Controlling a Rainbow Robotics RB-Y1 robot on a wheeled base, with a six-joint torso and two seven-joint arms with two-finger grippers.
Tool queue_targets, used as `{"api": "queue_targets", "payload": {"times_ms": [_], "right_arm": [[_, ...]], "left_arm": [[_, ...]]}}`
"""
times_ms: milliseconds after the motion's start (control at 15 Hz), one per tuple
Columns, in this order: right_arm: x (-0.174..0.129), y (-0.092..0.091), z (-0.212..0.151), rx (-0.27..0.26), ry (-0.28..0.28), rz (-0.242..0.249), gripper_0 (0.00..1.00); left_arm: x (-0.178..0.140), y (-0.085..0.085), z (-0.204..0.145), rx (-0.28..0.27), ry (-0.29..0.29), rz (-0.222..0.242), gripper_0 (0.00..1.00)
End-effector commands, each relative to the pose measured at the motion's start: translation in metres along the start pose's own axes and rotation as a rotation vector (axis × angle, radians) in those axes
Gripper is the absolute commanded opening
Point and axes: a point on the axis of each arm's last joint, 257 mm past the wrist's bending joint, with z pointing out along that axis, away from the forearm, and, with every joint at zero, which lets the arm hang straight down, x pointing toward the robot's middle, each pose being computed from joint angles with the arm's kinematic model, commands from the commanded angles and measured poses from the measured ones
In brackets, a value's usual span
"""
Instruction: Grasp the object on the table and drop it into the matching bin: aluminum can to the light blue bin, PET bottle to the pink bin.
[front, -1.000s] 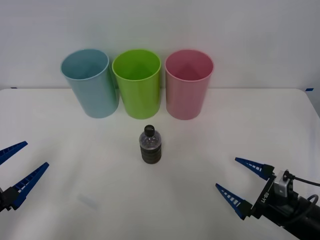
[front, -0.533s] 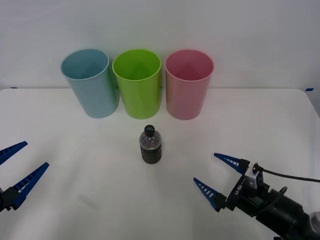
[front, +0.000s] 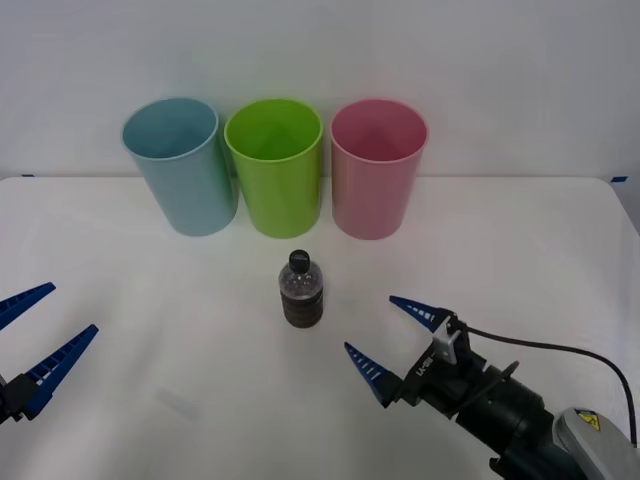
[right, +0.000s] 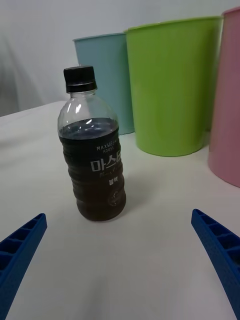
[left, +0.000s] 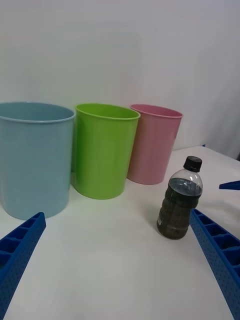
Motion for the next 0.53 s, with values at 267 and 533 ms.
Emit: {"api": "queue_targets", "payload": {"times_ms": [267,533], "right_arm": [[-0.007,0.012,0.04,0.022,0.008,-0.018,1.0],[-0.009,0.019,0.061,0.02,0.017,-0.031,1.0]], "left_arm": [[0.0,0.0,0.0,0.0,0.0,0.0,1.0],[0.0,0.0,0.0,0.0,0.0,0.0,1.0]]}}
